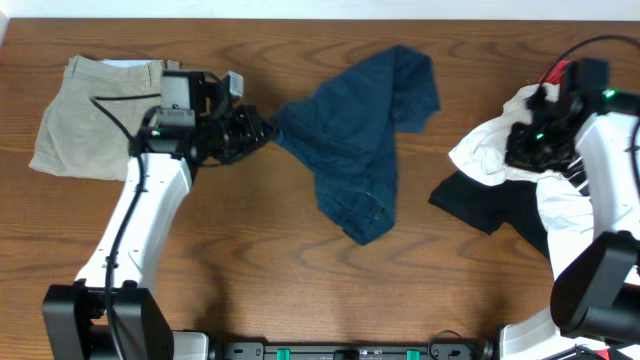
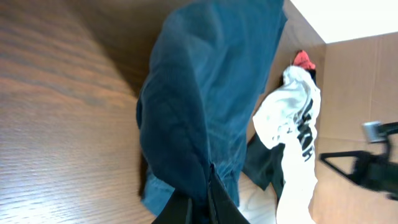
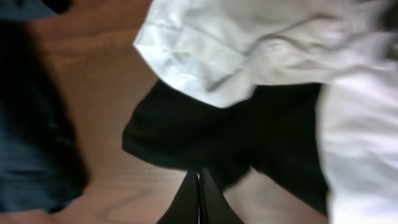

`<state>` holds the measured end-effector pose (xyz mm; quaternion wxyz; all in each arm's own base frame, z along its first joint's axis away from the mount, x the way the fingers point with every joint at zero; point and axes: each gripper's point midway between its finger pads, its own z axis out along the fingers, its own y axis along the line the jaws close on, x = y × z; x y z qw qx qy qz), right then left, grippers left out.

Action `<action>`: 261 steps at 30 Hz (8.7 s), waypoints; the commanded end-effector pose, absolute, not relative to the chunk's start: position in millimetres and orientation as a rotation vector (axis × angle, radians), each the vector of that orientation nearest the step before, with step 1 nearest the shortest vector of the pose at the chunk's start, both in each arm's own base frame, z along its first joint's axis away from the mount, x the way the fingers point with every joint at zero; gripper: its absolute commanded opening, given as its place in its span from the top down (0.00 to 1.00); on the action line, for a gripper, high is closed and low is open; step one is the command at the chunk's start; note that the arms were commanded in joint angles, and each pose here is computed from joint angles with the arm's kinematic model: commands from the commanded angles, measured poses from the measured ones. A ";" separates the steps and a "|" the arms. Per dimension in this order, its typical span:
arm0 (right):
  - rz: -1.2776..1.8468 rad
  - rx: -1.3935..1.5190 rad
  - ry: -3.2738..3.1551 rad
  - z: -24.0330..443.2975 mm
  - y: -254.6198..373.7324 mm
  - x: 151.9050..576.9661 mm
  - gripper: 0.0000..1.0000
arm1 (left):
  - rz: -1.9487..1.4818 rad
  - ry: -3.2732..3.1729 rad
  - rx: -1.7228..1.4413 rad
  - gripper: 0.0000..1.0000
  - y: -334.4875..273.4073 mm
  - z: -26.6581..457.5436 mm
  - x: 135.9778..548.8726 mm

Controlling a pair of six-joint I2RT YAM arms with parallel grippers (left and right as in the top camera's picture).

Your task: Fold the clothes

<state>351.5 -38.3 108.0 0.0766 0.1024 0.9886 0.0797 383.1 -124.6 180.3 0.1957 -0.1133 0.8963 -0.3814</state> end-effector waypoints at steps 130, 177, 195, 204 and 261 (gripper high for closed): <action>0.140 0.216 2.987 235.9 -14.0 381.6 0.85 | -1.055 2.353 0.269 0.94 -149.3 320.2 311.2; 0.264 -0.112 2.602 40.4 254.4 422.7 0.34 | -0.752 3.224 0.266 0.94 -125.5 160.7 167.5; 0.212 0.051 2.610 23.5 233.0 441.5 0.99 | -0.745 3.210 0.271 0.94 -125.6 160.0 170.9; 0.118 0.093 2.570 128.7 147.5 452.1 0.96 | -0.668 3.049 0.308 0.94 -127.5 155.8 210.4; 0.071 0.226 1.886 441.2 7.9 437.0 0.99 | -0.214 1.957 0.269 0.94 -85.0 418.6 435.0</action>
